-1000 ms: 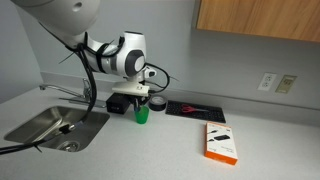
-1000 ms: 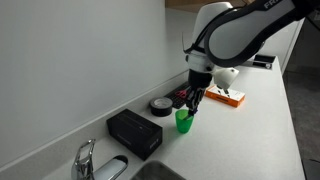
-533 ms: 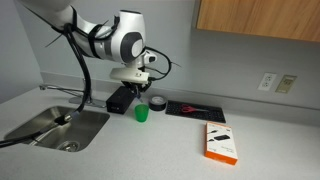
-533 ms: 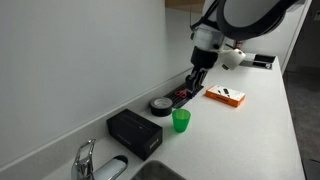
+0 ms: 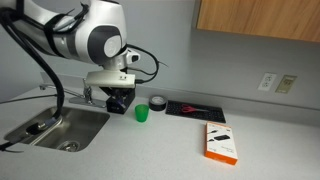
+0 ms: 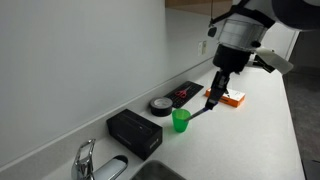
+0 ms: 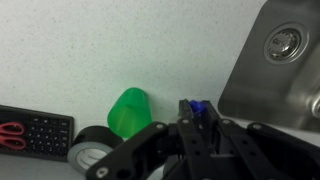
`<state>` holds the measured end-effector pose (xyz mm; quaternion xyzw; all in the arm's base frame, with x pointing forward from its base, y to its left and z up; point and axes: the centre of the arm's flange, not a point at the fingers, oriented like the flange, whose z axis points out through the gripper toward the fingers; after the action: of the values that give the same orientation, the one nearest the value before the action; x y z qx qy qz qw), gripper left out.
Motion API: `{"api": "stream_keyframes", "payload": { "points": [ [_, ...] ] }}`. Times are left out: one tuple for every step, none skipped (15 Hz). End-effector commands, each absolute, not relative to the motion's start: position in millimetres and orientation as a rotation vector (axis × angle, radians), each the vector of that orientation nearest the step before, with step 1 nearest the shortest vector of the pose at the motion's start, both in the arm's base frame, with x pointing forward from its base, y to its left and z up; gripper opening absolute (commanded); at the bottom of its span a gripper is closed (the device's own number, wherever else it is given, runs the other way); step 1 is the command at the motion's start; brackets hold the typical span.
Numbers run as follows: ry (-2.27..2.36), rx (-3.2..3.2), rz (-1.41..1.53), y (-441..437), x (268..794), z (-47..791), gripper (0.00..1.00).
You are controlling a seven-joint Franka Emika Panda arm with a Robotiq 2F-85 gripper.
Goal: Take the blue pen out of the green cup
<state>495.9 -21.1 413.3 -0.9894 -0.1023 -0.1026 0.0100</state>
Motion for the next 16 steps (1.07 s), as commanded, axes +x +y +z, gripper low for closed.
{"api": "stream_keyframes", "payload": {
  "points": [
    [-0.366, -3.103, -0.327, -16, 471, 385, 0.04],
    [-0.363, -3.111, -0.292, -18, 475, 372, 0.04],
    [-0.344, -3.126, -0.281, -20, 478, 359, 0.04],
    [-0.326, -3.138, -0.267, -23, 484, 344, 0.04],
    [-0.31, -3.145, -0.255, -25, 490, 331, 0.04],
    [-0.285, -3.147, -0.238, -26, 498, 316, 0.04],
    [-0.267, -3.143, -0.224, -28, 502, 305, 0.04],
    [-0.245, -3.148, -0.217, -29, 505, 294, 0.04],
    [-0.234, -3.152, -0.197, -30, 507, 285, 0.04],
    [-0.233, -3.15, -0.17, -31, 507, 278, 0.04],
    [-0.234, -3.146, -0.129, -30, 507, 273, 0.04],
    [-0.234, -3.142, -0.099, -30, 508, 270, 0.34],
    [-0.24, -3.142, -0.076, -31, 508, 269, 0.44],
    [-0.243, -3.139, -0.057, -31, 509, 268, 0.5],
    [-0.243, -3.138, -0.052, -31, 510, 268, 0.56],
    [-0.24, -3.139, -0.045, -32, 510, 269, 0.65]
  ]
}}
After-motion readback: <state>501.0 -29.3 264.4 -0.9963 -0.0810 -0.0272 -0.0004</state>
